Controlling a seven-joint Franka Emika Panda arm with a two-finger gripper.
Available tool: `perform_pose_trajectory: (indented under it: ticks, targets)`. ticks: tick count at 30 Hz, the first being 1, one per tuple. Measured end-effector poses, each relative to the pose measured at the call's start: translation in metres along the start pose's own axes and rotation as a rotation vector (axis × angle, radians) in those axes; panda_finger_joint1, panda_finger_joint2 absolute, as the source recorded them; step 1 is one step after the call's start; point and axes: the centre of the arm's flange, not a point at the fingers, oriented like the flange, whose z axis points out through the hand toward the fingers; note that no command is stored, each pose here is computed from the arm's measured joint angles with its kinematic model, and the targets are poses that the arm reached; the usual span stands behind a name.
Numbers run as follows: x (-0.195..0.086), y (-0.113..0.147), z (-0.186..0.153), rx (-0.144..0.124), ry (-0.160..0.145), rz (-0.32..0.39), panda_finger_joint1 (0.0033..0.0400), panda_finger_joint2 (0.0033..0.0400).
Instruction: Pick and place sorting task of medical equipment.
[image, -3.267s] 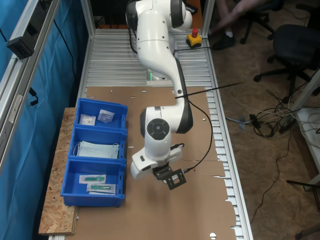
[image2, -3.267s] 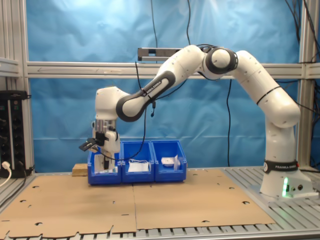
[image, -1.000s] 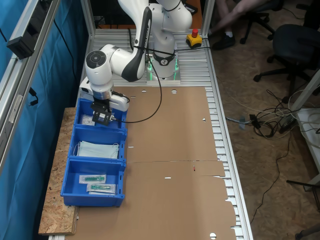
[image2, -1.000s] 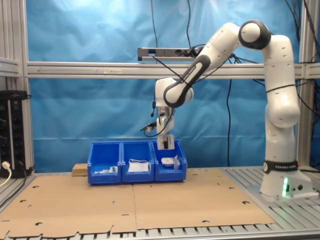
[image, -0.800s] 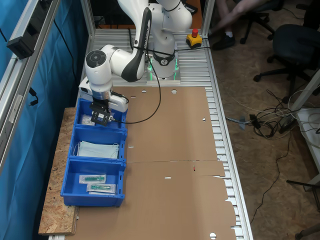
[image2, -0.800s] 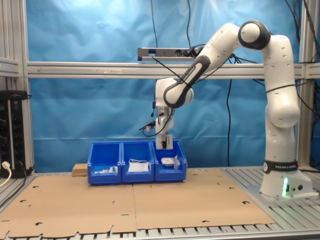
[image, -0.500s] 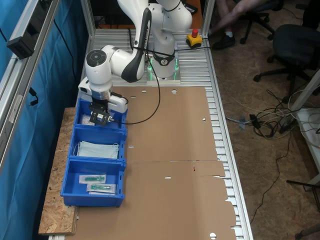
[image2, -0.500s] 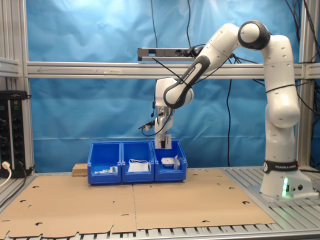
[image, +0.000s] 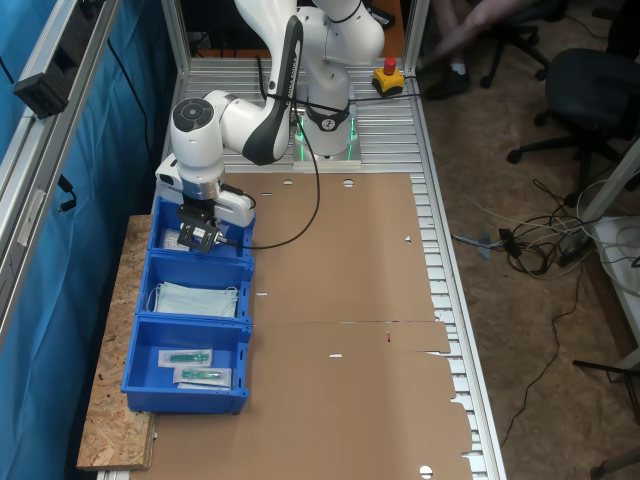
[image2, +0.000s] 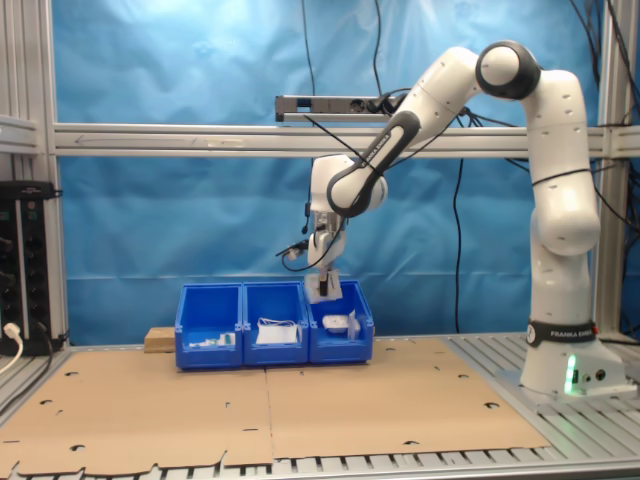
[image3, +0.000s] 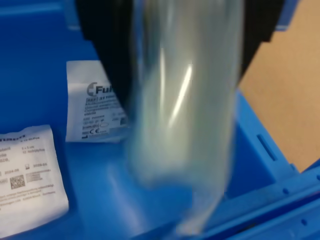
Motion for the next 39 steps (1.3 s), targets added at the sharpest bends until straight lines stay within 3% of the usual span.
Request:
perform_pose_trajectory:
  ticks: [4,5,8,9,15,16,20,21,26,34,39]
  targets:
    - [0.000,0.000,0.000,0.003,0.004,0.000,0.0090,0.0090]
    - [0.000,0.000,-0.001,0.003,0.005,0.000,0.0190,0.0190]
    - [0.001,0.000,-0.001,0.004,0.006,0.000,0.0190,0.0190]
    - [0.001,0.000,-0.001,0.005,0.006,0.002,0.0272,0.0272]
    - [0.004,0.004,-0.001,0.004,0.008,0.010,0.0272,0.0272]
    - [0.004,0.004,-0.001,0.004,0.008,0.011,0.0362,0.0362]
    - [0.003,0.002,-0.003,0.008,0.011,0.006,0.0362,0.0362]
    - [0.002,0.000,-0.005,0.011,0.012,0.003,0.0393,0.0393]
    - [-0.006,-0.014,-0.016,0.032,0.025,-0.026,0.0393,0.0393]
    - [-0.047,-0.081,-0.078,0.106,0.068,-0.172,0.0398,0.0398]
    - [-0.078,-0.123,-0.122,0.130,0.077,-0.268,0.0400,0.0400]
